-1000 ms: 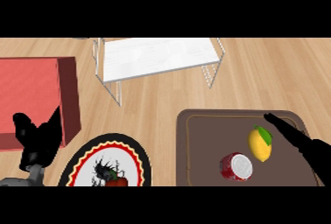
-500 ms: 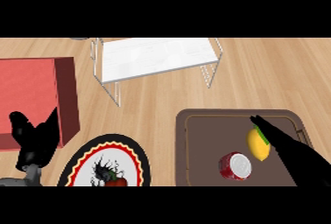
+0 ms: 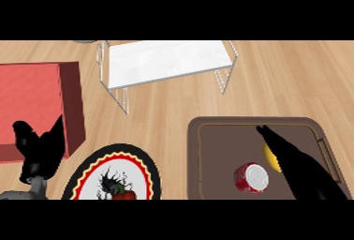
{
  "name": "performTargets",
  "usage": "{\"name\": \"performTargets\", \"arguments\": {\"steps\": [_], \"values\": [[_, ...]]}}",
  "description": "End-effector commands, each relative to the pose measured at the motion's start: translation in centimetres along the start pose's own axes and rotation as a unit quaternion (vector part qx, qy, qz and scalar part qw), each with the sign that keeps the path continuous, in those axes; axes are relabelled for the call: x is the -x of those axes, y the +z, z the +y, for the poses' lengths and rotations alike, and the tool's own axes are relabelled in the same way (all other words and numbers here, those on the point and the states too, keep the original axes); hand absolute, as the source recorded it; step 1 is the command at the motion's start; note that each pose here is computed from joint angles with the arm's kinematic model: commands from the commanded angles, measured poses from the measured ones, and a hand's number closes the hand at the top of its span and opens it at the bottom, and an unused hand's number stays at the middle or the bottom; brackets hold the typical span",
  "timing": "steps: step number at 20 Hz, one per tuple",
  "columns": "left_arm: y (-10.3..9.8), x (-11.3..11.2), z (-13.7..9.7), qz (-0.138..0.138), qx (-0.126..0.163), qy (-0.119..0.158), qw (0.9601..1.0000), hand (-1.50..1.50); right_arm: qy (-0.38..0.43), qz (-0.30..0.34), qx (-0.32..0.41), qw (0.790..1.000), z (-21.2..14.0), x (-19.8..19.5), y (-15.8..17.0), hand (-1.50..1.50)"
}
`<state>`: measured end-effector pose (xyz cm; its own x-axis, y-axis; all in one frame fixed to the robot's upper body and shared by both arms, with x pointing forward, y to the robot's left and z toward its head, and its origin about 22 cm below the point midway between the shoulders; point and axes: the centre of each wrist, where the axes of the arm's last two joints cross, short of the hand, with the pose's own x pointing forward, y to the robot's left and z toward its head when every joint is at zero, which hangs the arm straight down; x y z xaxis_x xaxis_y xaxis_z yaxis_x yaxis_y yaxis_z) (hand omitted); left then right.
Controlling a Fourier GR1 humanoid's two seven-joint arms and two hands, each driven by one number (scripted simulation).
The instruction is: Pick the can from the tray and place it in the tiered shelf
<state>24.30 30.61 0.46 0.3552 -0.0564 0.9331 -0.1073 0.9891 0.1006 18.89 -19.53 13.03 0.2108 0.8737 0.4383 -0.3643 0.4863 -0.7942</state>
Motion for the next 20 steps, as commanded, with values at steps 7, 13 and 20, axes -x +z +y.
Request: {"name": "performTargets", "arguments": {"steps": [7, 13, 20], "values": [[-0.7, 2.8, -0.9, 0.049, 0.016, 0.024, 0.9984, 0.00, 0.034, 0.048, 0.019, 0.998, 3.8, 1.0, -2.1, -1.50], [0.4, 1.8, -1.3, 0.045, 0.028, 0.025, 0.9983, 0.00, 0.009, 0.028, 0.038, 0.999, 4.1, 0.7, -4.0, -1.50], [-1.2, 2.7, -1.4, 0.049, 0.028, 0.023, 0.9981, 0.00, 0.016, 0.020, 0.045, 0.999, 4.4, -0.2, -5.6, -1.50]]}}
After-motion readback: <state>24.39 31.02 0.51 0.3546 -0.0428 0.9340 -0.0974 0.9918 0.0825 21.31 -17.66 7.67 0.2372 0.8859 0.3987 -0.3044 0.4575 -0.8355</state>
